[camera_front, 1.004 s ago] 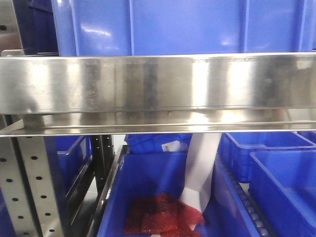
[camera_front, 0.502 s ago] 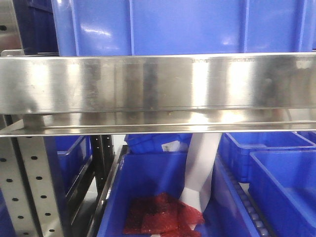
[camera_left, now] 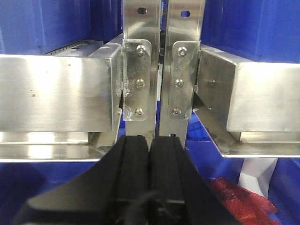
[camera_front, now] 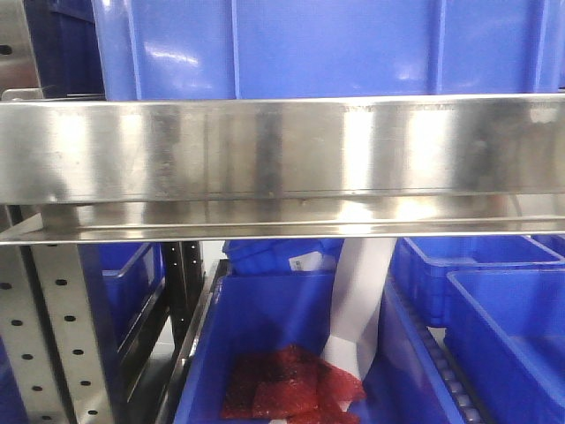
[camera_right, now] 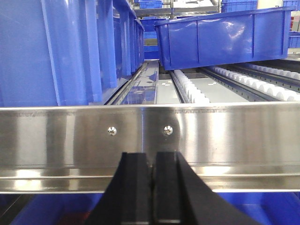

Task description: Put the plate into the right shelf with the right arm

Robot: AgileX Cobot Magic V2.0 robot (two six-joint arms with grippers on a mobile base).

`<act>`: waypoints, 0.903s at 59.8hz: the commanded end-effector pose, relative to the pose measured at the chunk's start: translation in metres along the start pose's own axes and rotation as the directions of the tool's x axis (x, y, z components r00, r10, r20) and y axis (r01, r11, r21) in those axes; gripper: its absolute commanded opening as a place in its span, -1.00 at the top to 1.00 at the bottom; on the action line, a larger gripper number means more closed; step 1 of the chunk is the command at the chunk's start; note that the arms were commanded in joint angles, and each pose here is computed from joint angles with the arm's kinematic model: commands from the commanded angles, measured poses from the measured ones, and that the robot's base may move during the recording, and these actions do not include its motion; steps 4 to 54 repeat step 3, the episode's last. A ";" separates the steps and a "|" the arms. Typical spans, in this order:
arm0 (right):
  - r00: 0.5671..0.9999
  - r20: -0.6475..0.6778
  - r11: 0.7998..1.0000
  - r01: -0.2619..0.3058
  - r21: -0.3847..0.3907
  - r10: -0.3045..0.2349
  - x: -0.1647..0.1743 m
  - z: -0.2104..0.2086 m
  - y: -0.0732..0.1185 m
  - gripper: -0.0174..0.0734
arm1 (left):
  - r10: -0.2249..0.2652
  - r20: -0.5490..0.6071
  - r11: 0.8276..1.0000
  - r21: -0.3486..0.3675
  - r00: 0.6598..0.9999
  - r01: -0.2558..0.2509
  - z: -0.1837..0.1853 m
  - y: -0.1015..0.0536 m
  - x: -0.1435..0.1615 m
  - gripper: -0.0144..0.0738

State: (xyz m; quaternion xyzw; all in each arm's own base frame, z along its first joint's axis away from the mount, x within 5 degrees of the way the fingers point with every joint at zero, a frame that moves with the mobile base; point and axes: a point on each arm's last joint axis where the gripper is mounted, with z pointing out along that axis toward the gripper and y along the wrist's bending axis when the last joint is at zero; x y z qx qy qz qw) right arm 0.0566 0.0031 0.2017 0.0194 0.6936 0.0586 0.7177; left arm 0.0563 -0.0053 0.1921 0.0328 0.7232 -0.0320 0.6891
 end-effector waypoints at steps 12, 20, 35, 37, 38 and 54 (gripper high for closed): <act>0.994 0.104 1.000 0.020 -0.001 -0.019 -0.010 -0.002 0.001 0.49 | -0.009 0.085 1.000 0.004 0.996 0.009 0.000 0.000 -0.006 0.78; 0.994 0.104 1.000 0.020 -0.001 -0.019 -0.010 -0.002 0.001 0.49 | -0.009 0.085 1.000 0.004 0.996 0.009 0.000 0.000 -0.006 0.78; 0.994 0.104 1.000 0.020 -0.001 -0.019 -0.010 -0.002 0.001 0.49 | -0.009 0.085 1.000 0.004 0.996 0.009 0.000 0.000 -0.006 0.78; 0.994 0.104 1.000 0.020 -0.001 -0.019 -0.010 -0.002 0.001 0.49 | -0.009 0.085 1.000 0.004 0.996 0.009 0.000 0.000 -0.006 0.78; 0.994 0.104 1.000 0.020 -0.001 -0.019 -0.010 -0.002 0.001 0.49 | -0.009 0.085 1.000 0.004 0.996 0.009 0.000 0.000 -0.006 0.78; 0.994 0.104 1.000 0.020 -0.001 -0.019 -0.010 -0.002 0.001 0.49 | -0.009 0.085 1.000 0.004 0.996 0.009 0.000 0.000 -0.006 0.78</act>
